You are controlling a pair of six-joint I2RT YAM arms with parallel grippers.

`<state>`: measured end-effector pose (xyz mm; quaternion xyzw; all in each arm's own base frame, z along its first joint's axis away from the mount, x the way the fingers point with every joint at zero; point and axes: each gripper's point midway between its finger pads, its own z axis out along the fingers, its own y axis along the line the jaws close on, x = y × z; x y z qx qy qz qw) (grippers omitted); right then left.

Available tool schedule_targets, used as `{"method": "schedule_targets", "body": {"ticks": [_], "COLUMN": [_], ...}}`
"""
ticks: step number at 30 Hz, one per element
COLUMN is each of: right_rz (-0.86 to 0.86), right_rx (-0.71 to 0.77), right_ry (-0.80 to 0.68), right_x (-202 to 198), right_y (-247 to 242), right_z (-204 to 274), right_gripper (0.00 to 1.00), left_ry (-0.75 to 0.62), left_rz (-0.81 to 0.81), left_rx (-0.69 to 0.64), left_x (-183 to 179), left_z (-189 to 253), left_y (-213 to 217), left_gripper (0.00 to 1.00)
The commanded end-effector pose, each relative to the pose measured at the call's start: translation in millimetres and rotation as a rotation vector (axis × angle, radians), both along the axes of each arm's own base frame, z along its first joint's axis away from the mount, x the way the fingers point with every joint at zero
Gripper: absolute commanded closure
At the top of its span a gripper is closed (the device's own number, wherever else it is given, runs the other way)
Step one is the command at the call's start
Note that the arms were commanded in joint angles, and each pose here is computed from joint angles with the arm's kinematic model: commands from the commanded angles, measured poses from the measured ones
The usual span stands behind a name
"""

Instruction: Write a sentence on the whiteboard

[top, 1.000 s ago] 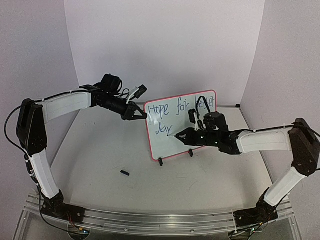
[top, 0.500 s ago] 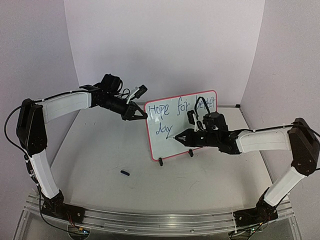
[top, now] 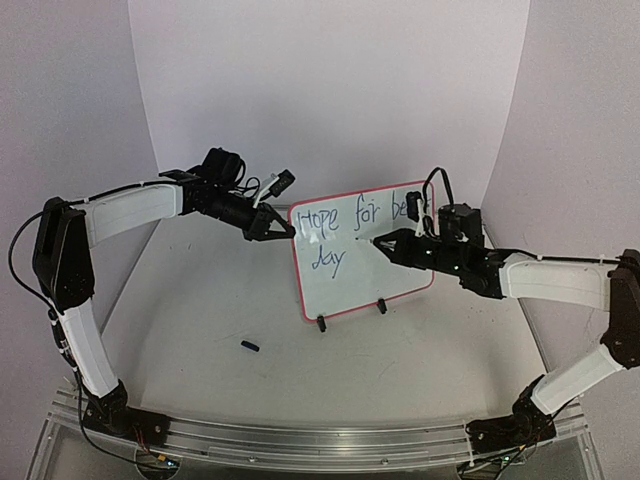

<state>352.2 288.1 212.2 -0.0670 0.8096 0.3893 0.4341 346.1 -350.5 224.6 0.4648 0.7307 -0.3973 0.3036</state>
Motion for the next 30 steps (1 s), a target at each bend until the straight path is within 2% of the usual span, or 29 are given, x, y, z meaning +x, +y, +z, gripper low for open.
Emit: {"method": "schedule_targets", "body": {"ticks": [1, 23, 30], "right_rz": [-0.005, 0.006, 0.024], "right_rx": [0.010, 0.008, -0.007], "right_ry": [-0.016, -0.012, 0.026], "right_x": [4, 15, 11], "right_y": [1, 10, 12], "right_z": [5, 2, -14], "right_gripper": [1.00, 1.00, 1.00], "left_ry": [0.108, 0.108, 0.107], "left_rz": [-0.032, -0.031, -0.032], "left_rx": [0.162, 0.165, 0.166], "left_x": [-27, -27, -27], "left_z": [-53, -53, -54], "left_y": [6, 6, 6], "left_gripper": [1.00, 1.00, 1.00]}}
